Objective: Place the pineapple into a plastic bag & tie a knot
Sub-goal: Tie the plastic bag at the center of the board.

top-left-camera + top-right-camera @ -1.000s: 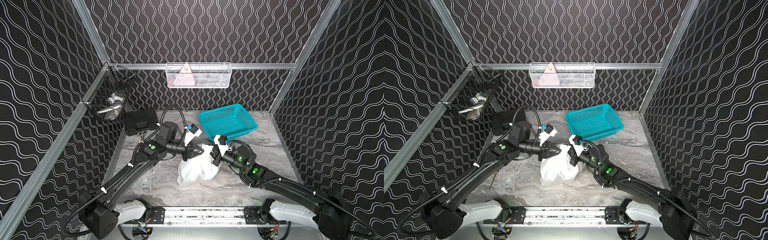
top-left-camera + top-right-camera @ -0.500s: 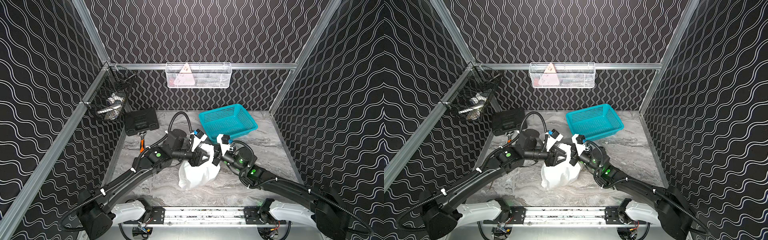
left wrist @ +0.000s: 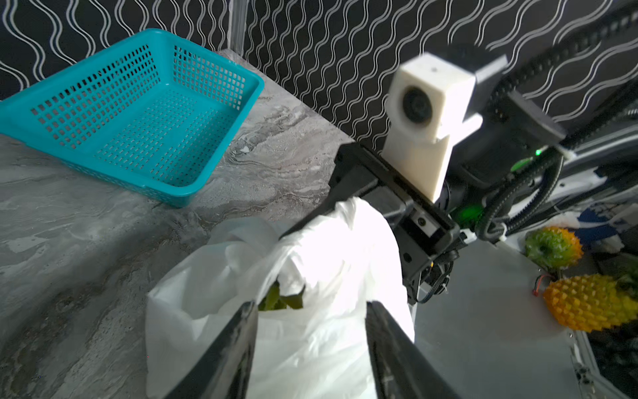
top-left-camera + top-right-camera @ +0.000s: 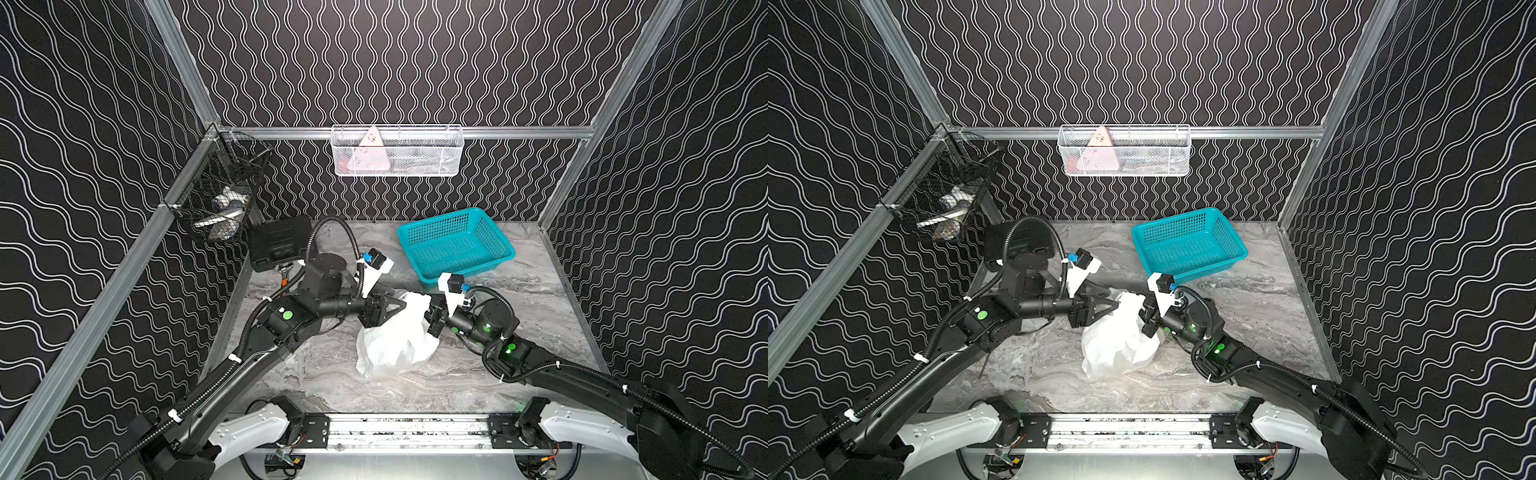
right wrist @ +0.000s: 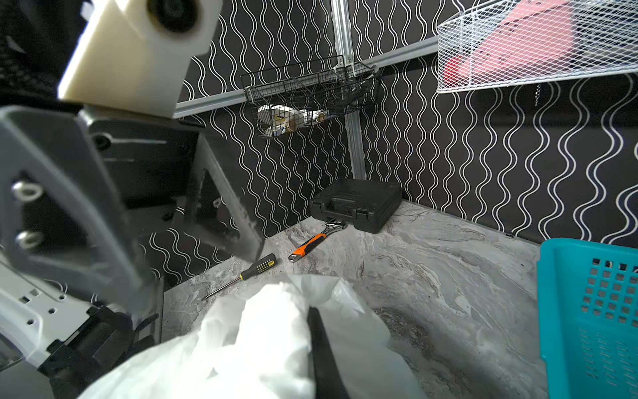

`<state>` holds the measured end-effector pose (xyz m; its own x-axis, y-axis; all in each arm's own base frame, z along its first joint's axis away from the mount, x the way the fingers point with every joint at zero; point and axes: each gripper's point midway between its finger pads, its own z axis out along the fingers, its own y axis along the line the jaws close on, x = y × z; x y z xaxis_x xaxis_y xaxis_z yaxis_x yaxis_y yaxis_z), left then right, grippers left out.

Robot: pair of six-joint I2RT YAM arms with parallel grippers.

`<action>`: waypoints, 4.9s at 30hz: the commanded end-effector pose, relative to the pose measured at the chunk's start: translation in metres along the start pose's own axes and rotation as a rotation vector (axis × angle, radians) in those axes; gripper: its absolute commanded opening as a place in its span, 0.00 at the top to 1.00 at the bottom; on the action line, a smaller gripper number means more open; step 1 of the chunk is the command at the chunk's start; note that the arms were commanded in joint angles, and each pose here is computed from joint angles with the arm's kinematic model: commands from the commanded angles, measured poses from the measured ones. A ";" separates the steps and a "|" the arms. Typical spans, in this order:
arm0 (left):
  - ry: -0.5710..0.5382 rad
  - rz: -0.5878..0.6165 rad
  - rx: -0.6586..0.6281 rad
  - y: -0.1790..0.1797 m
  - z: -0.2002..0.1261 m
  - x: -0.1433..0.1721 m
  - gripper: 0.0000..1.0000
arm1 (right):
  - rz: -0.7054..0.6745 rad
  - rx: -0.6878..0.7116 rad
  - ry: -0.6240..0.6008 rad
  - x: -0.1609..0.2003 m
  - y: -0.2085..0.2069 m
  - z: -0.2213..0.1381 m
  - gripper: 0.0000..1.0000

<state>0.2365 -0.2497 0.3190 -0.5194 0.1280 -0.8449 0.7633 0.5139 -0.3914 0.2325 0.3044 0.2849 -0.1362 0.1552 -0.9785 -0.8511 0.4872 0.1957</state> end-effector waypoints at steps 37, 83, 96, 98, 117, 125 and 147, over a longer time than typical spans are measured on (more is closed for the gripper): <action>-0.116 -0.270 0.214 0.009 0.029 0.010 0.58 | -0.001 -0.059 0.015 -0.005 0.010 0.006 1.00; -0.098 -0.172 0.075 0.019 0.019 0.006 1.00 | 0.010 -0.036 0.057 0.006 0.008 -0.002 0.68; -0.108 -0.168 0.060 0.023 0.020 0.003 1.00 | 0.068 0.067 0.085 -0.008 0.007 -0.053 0.59; -0.107 -0.164 0.069 0.021 0.019 0.002 1.00 | 0.110 0.079 0.117 -0.010 0.014 -0.062 0.59; -0.125 -0.168 0.084 0.017 0.018 -0.004 1.00 | 0.329 -0.021 0.373 0.040 0.068 -0.028 0.52; -0.050 -0.103 -0.020 0.024 0.006 0.001 1.00 | 0.270 0.217 0.341 0.041 0.026 -0.049 1.00; 0.056 -0.071 -0.874 0.147 -0.076 0.018 1.00 | 0.215 0.791 0.479 0.080 -0.061 -0.144 1.00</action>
<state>0.2792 -0.1690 0.2757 -0.5902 0.2071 -0.7803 0.4967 0.8551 -0.1487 0.1984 0.2006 0.2094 -0.5587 0.0507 -0.8278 -0.3622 0.8830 0.2985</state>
